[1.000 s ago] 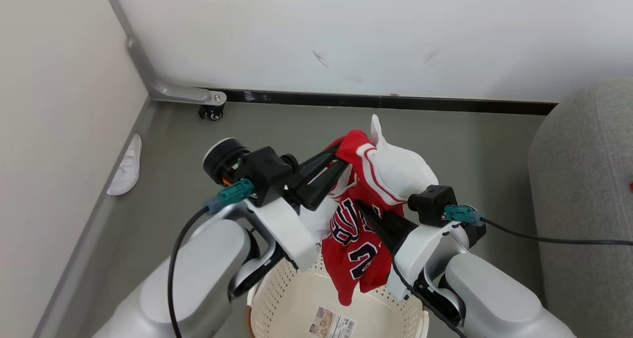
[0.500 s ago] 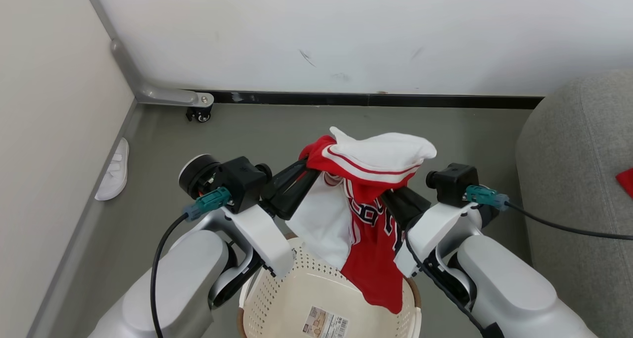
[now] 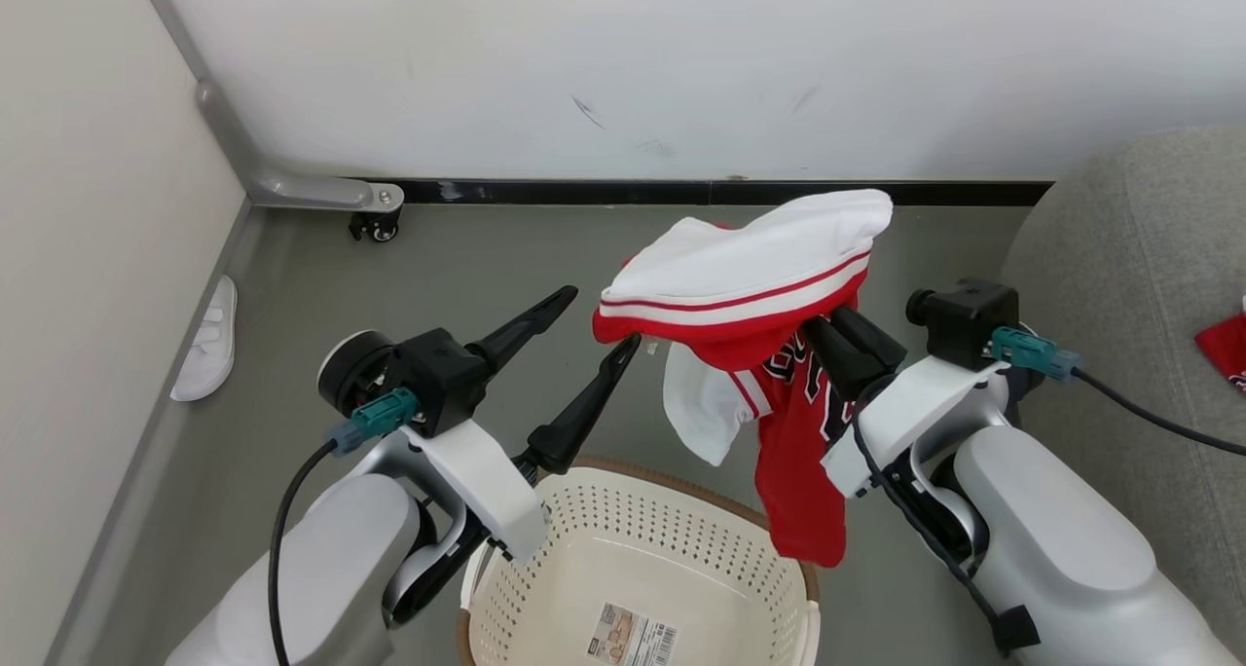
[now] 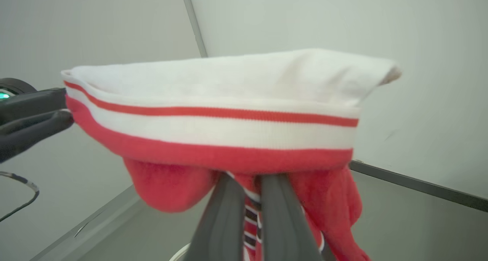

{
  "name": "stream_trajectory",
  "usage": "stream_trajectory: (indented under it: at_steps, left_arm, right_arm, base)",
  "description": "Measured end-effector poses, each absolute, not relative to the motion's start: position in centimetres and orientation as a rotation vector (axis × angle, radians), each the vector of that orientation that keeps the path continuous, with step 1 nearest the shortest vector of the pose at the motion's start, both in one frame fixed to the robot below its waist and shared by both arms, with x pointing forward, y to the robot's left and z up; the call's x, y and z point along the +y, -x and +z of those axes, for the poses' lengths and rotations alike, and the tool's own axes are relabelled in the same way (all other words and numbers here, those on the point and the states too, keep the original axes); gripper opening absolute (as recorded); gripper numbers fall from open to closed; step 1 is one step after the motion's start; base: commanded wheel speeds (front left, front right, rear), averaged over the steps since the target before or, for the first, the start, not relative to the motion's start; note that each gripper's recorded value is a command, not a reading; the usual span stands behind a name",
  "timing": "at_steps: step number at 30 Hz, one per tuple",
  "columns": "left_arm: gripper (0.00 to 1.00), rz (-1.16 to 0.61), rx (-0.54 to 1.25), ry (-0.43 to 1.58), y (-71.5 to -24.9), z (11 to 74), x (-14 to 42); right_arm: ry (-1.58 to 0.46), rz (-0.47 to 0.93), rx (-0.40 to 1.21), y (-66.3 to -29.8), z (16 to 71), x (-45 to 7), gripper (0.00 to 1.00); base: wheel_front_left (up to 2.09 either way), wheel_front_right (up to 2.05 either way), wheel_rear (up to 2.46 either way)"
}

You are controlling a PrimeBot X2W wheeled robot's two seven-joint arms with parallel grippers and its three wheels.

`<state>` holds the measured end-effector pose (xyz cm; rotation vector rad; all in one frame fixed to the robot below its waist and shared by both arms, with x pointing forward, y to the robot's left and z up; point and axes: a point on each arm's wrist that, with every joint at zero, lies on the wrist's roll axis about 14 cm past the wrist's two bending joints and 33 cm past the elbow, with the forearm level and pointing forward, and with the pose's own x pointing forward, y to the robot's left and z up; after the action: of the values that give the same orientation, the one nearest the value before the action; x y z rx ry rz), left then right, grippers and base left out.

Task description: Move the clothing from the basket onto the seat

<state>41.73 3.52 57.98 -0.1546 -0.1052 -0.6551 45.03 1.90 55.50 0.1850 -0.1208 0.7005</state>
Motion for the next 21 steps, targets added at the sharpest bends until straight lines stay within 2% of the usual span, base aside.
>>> stream_trajectory:
  at_steps: [21]
  left_arm:
    - [1.0,-0.673,-0.079,0.175,-40.7,56.4,2.9]
  right_arm:
    - [-0.124,0.532,-0.258,-45.7,58.9,-5.0,0.0]
  base:
    - [0.0,0.0,0.0]
